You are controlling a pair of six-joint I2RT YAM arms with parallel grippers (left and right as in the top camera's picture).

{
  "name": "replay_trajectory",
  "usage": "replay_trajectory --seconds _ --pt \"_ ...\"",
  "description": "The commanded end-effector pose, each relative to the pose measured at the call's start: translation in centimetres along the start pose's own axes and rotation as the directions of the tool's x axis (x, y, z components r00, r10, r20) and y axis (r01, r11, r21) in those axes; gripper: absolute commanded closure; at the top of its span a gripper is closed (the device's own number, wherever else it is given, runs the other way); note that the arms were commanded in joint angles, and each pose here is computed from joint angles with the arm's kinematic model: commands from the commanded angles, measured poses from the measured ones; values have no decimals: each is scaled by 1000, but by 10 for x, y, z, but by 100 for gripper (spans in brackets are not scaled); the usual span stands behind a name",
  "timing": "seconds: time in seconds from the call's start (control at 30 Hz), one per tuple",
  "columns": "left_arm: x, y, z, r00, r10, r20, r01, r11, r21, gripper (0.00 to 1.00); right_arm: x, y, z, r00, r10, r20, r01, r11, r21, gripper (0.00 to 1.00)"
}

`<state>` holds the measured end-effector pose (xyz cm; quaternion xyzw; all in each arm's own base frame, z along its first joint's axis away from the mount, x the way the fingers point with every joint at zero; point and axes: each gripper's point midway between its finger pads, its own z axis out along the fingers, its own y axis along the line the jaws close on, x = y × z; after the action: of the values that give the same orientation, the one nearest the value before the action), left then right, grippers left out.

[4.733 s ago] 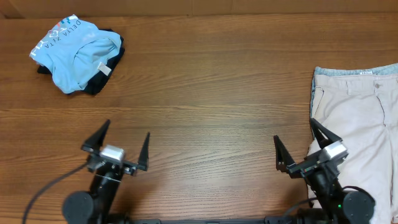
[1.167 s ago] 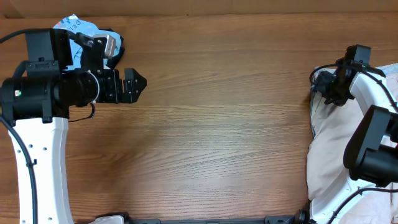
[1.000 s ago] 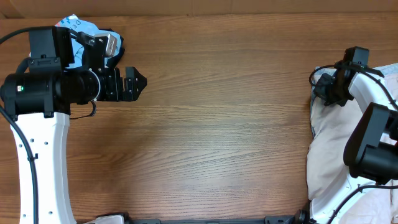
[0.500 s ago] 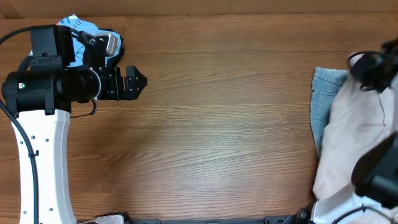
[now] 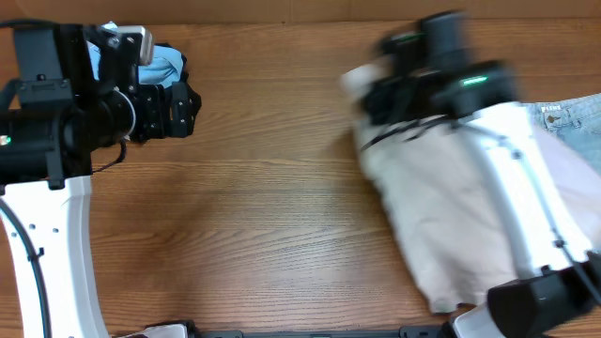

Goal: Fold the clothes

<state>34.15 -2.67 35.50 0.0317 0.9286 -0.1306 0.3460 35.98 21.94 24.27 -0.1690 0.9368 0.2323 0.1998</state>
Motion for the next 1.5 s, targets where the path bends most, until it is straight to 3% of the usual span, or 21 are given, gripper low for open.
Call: replay_trajectory --seconds 0.0,0.1,0.2,0.3,0.4,0.5,0.53,0.57,0.67,0.73,0.8,0.87,0.9,0.93,1.07,1.3,1.47 --pt "-16 7 -18 998 7 62 -3 998 -65 0 37 92 29 968 -234 -87 225 969 -104 70" --pt "-22 7 -24 996 26 89 -19 997 -76 0 61 119 43 927 -357 -115 363 931 37 48" --pt "-23 6 -24 995 47 91 -40 996 -75 0 55 114 35 938 -339 -67 346 913 216 30" --pt "-24 -3 -19 995 47 87 -46 999 -20 0 42 92 12 970 -244 5 228 914 335 18" --pt "-23 -15 -4 997 61 55 -63 997 38 0 27 56 -21 992 -62 109 13 916 402 17" --pt "-19 -34 25 995 95 -10 -93 990 105 19 15 10 -59 959 164 233 -250 877 411 17" --pt "-16 -42 37 993 110 -37 -104 987 126 30 13 -2 -69 939 218 265 -313 861 401 17" --pt "-13 -54 55 988 137 -74 -124 980 154 44 11 -15 -82 917 271 292 -370 851 372 17" --pt "-3 -80 102 963 232 -140 -199 956 213 62 7 -41 -105 870 365 332 -467 828 310 17" --pt "5 -95 138 940 291 -176 -245 939 242 96 8 -61 -120 829 432 354 -533 802 270 17" --pt "15 -107 179 921 324 -217 -270 931 246 96 10 -80 -133 787 496 366 -594 770 233 17" --pt "26 -119 211 906 347 -244 -280 921 271 88 15 -96 -141 749 552 367 -644 735 211 17" --pt "32 -125 229 902 348 -257 -274 919 283 88 19 -105 -145 733 575 364 -665 719 204 17" --pt "36 -131 244 901 344 -264 -267 920 288 96 22 -112 -148 717 594 366 -684 701 203 17" --pt "65 -147 308 873 390 -294 -296 901 316 96 33 -133 -159 670 635 384 -735 641 222 17" --pt "148 -146 389 793 411 -450 -268 899 347 96 42 -137 -160 683 634 363 -727 639 251 17" --pt "152 -136 402 807 348 -477 -216 926 310 96 44 -142 -163 684 623 380 -727 625 283 16"
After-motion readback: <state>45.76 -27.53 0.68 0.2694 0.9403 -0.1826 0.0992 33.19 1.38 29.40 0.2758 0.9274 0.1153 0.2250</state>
